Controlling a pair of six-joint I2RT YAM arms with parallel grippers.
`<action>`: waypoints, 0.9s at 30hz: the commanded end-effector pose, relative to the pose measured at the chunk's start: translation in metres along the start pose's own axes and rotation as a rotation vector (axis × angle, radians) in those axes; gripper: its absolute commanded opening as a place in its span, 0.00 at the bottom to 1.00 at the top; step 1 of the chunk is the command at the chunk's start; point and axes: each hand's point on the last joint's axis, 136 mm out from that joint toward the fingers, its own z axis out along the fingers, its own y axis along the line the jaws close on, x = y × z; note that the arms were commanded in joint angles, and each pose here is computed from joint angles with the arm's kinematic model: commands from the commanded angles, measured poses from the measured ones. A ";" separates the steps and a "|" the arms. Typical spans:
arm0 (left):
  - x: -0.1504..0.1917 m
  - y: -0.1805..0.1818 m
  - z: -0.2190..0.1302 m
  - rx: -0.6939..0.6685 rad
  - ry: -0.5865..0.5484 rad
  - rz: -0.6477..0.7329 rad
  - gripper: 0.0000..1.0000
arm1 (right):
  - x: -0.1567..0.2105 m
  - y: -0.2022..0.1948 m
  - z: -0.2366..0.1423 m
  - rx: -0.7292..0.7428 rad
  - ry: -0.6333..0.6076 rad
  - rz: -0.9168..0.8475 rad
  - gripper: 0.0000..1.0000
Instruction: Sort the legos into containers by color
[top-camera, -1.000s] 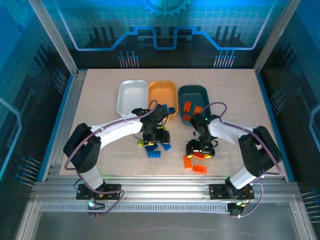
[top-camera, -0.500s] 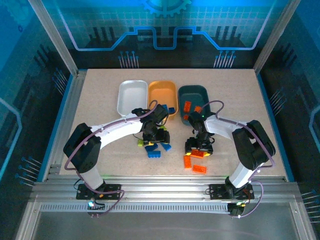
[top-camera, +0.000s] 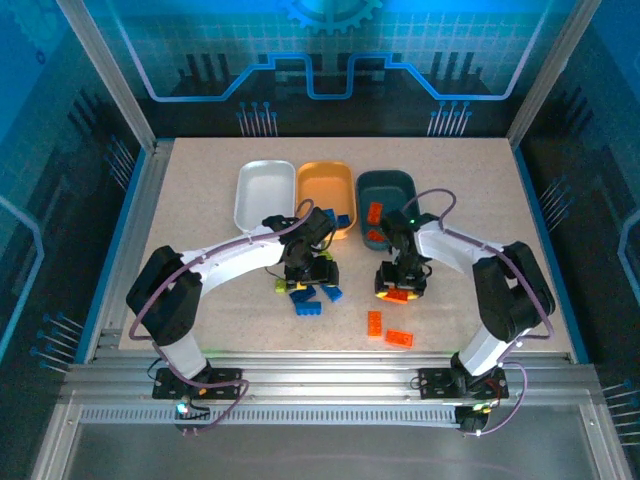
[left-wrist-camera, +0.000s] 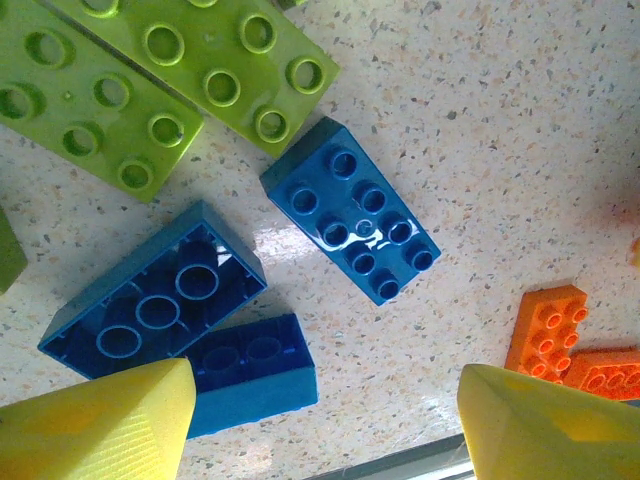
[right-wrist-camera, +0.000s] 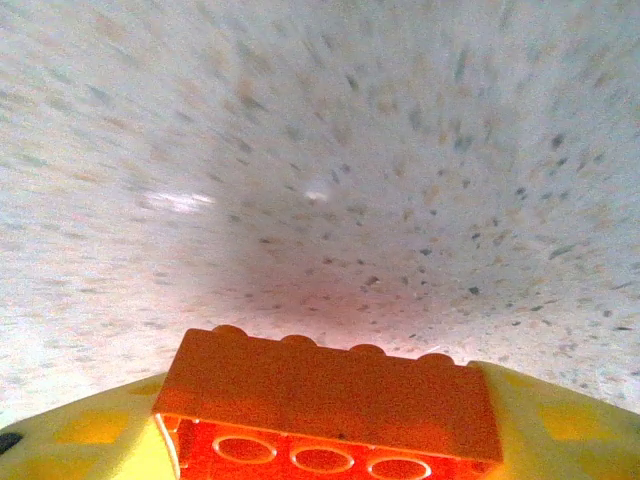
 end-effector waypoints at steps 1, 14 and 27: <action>0.003 -0.001 -0.005 0.006 0.024 0.015 0.71 | -0.024 0.012 -0.047 -0.062 -0.111 -0.017 0.61; 0.016 0.006 -0.015 0.012 0.015 -0.010 0.72 | -0.159 0.022 -0.083 -0.144 -0.229 0.056 0.62; 0.016 0.005 -0.019 0.009 0.016 -0.025 0.78 | -0.183 0.021 -0.091 -0.113 -0.246 0.007 0.81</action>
